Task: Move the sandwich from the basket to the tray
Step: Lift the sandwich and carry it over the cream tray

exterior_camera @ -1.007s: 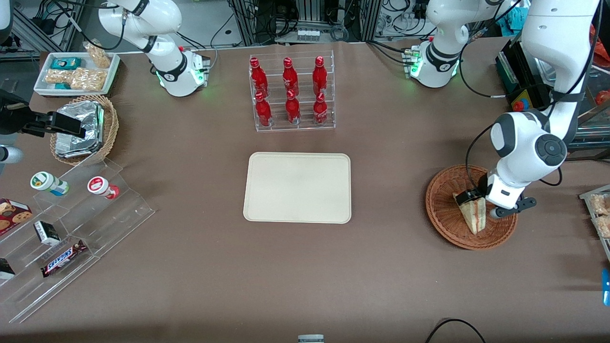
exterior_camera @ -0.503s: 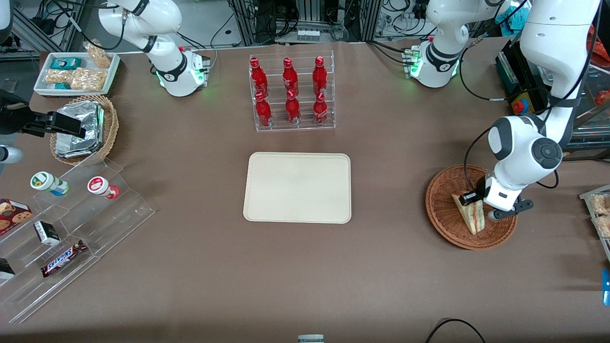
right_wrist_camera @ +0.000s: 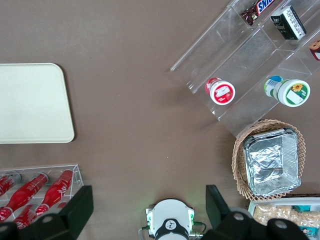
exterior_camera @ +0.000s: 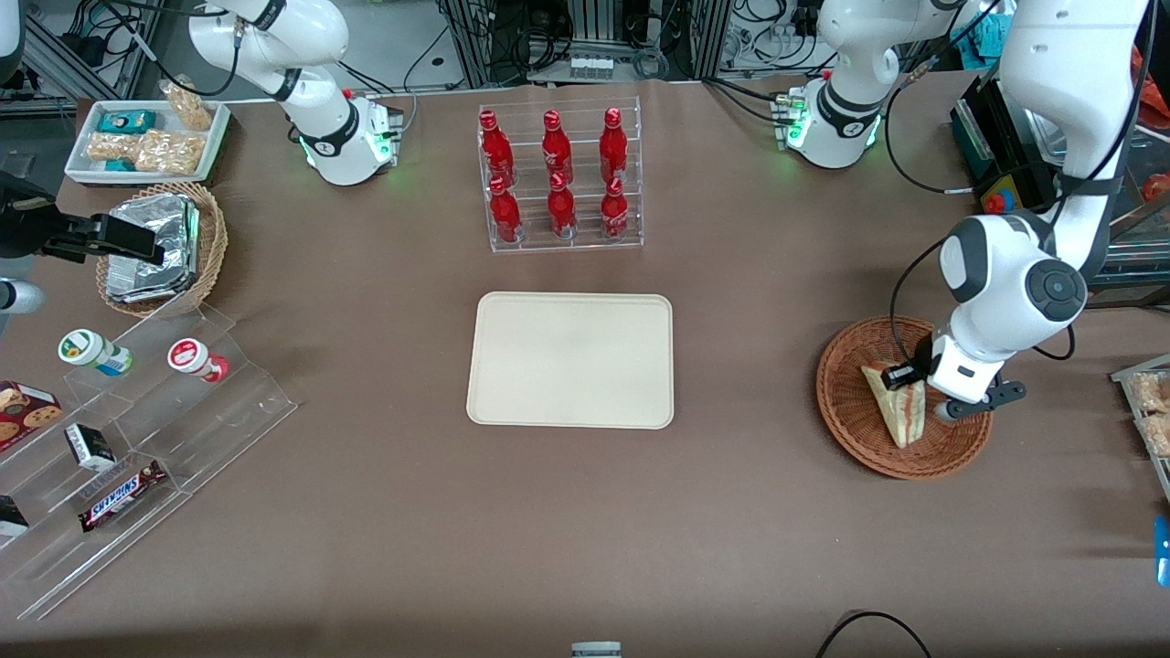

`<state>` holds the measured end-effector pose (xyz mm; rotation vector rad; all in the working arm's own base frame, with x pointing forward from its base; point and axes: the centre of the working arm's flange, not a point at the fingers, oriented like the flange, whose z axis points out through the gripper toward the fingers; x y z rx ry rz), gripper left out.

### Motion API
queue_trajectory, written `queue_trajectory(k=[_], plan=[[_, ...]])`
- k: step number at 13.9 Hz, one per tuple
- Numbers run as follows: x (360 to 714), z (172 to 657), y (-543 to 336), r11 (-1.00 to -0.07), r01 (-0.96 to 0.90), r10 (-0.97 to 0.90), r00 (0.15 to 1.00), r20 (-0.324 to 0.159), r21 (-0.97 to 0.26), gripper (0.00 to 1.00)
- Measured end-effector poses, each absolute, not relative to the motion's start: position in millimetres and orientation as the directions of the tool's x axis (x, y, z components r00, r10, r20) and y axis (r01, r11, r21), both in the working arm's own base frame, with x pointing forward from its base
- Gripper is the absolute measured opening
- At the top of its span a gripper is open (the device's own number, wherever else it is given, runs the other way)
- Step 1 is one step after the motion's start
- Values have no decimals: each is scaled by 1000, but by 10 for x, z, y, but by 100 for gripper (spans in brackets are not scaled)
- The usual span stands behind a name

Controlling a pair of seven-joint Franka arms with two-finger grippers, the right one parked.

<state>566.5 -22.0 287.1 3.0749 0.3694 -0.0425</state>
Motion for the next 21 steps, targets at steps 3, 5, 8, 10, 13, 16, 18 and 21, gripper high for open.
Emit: queue_trajectory(k=[3,5,8,10,13,16,18,21], plan=[[5519,3290,-976,-989,149,148,987,-70,15,21],[5382,3503,-1597,-989,146,146,986,-79,1,15],[5110,3648,-2578,-988,154,155,984,-91,-17,15],[4957,3567,-3077,-990,141,142,985,-99,-20,15],[4915,3307,-3541,-996,86,88,988,-123,-16,15],[4740,2966,-4122,-997,67,63,991,-114,28,15],[4575,2832,-4420,-997,66,61,993,-106,42,15],[4481,2917,-4662,-996,66,60,994,-93,63,15]])
